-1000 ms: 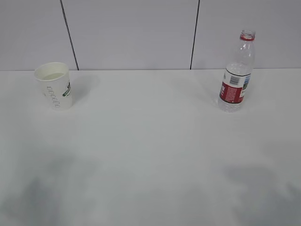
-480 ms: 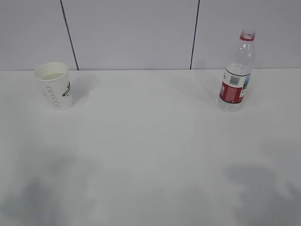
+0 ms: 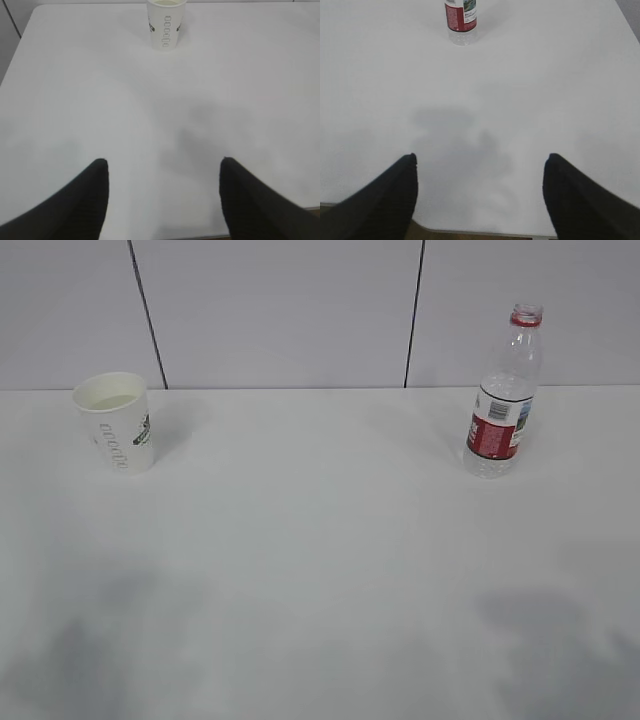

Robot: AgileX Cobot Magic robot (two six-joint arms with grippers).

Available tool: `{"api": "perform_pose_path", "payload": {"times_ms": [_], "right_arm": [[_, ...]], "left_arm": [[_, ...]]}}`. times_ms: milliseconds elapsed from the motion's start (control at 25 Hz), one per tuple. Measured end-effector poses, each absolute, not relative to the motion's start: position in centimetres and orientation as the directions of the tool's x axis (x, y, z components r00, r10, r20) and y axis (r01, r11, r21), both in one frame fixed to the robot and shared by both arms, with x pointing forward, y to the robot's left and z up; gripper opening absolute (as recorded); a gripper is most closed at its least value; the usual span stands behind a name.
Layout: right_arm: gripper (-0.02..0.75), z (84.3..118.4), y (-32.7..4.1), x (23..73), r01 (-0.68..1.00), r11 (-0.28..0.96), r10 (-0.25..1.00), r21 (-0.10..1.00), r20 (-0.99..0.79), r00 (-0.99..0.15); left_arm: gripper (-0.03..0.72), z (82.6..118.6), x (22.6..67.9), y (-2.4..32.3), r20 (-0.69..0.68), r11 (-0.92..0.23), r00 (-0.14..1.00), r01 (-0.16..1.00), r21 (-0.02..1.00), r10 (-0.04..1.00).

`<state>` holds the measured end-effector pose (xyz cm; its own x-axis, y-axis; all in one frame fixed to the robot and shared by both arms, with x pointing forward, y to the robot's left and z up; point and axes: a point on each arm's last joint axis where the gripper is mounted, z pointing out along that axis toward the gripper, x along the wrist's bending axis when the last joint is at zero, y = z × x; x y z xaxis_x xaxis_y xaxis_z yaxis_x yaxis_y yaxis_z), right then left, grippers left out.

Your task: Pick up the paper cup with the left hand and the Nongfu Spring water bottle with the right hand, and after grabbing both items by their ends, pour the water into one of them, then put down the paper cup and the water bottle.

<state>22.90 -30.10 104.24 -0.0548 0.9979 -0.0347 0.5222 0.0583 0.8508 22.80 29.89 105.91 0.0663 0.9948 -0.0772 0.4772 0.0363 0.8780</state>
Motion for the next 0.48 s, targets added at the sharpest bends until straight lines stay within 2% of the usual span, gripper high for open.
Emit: {"api": "perform_pose_path", "payload": {"times_ms": [480], "right_arm": [[0.585, 104.24, -30.10, 22.90, 0.522, 0.058, 0.998, 0.851, -0.034, -0.054]], "left_arm": [[0.518, 105.91, 22.80, 29.89, -0.077, 0.036, 0.066, 0.477, 0.878, 0.995]]}}
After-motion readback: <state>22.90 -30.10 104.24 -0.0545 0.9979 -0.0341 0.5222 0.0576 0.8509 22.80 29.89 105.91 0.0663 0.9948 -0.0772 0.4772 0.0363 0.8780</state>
